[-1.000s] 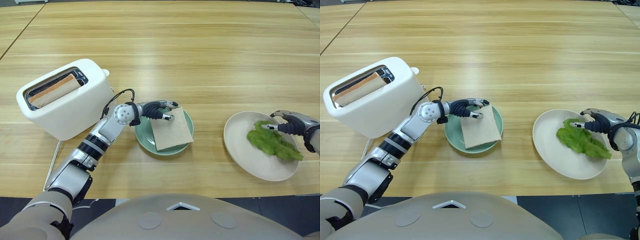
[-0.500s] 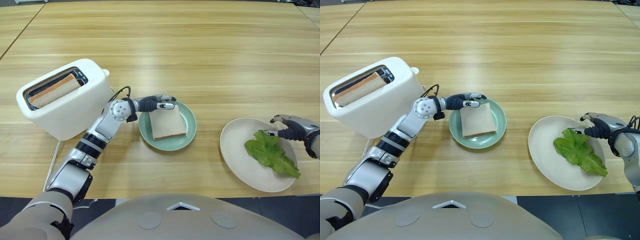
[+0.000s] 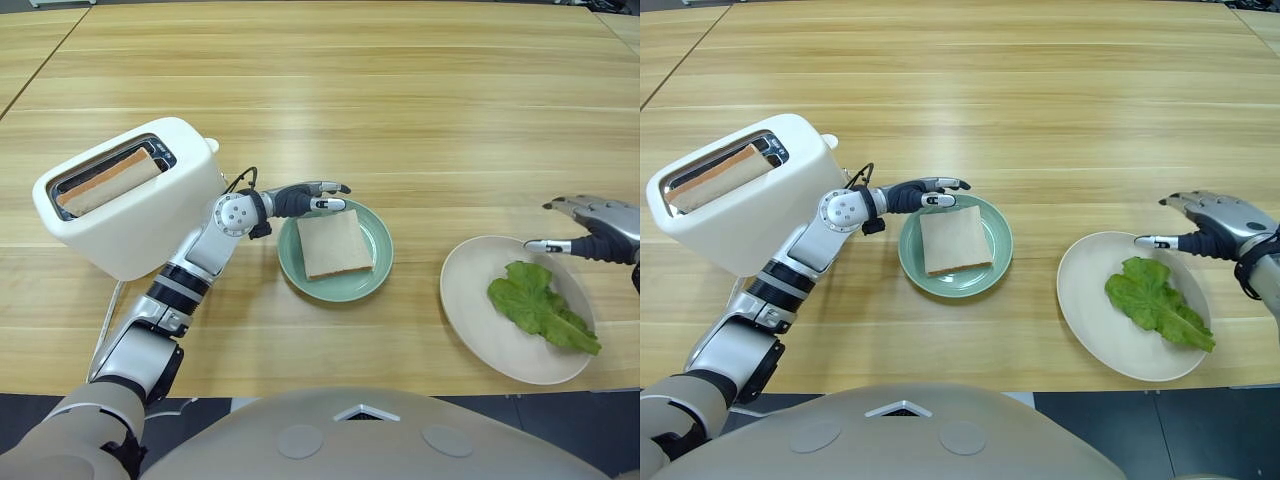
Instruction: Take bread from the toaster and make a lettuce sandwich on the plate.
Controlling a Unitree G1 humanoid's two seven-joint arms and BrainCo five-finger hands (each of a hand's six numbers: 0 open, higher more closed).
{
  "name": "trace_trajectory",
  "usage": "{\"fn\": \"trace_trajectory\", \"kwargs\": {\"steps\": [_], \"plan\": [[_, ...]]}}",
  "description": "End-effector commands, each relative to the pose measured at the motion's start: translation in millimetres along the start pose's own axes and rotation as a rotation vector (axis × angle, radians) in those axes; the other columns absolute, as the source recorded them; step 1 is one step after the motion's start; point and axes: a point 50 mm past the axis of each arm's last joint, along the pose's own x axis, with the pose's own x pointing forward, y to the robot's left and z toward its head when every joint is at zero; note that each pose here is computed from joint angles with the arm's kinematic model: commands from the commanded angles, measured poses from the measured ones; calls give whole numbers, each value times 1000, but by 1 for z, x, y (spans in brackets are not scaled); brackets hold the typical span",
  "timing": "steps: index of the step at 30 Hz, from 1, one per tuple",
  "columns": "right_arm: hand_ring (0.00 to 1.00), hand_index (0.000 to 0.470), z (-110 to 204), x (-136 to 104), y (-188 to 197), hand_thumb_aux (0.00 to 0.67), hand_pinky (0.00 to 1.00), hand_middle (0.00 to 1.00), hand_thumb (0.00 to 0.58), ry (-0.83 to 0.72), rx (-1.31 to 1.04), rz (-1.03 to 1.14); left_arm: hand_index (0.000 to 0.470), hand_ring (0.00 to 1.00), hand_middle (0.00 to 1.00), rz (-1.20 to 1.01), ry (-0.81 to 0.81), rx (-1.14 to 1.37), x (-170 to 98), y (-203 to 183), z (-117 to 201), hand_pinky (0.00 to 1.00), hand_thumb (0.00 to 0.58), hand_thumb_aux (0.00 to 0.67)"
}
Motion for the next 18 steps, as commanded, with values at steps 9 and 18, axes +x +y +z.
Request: {"fn": "trace_trajectory", "kwargs": {"steps": [9,18], "plan": [[0,146,10,-1,36,208,0,0,304,-71,10,200,0,0,0,17,-11,6,-6,10,4,0,0,0],[0,299,6,-3,53,426,0,0,503,-48,9,275,0,0,0,18,-31,7,-9,11,10,0,0,0]]}}
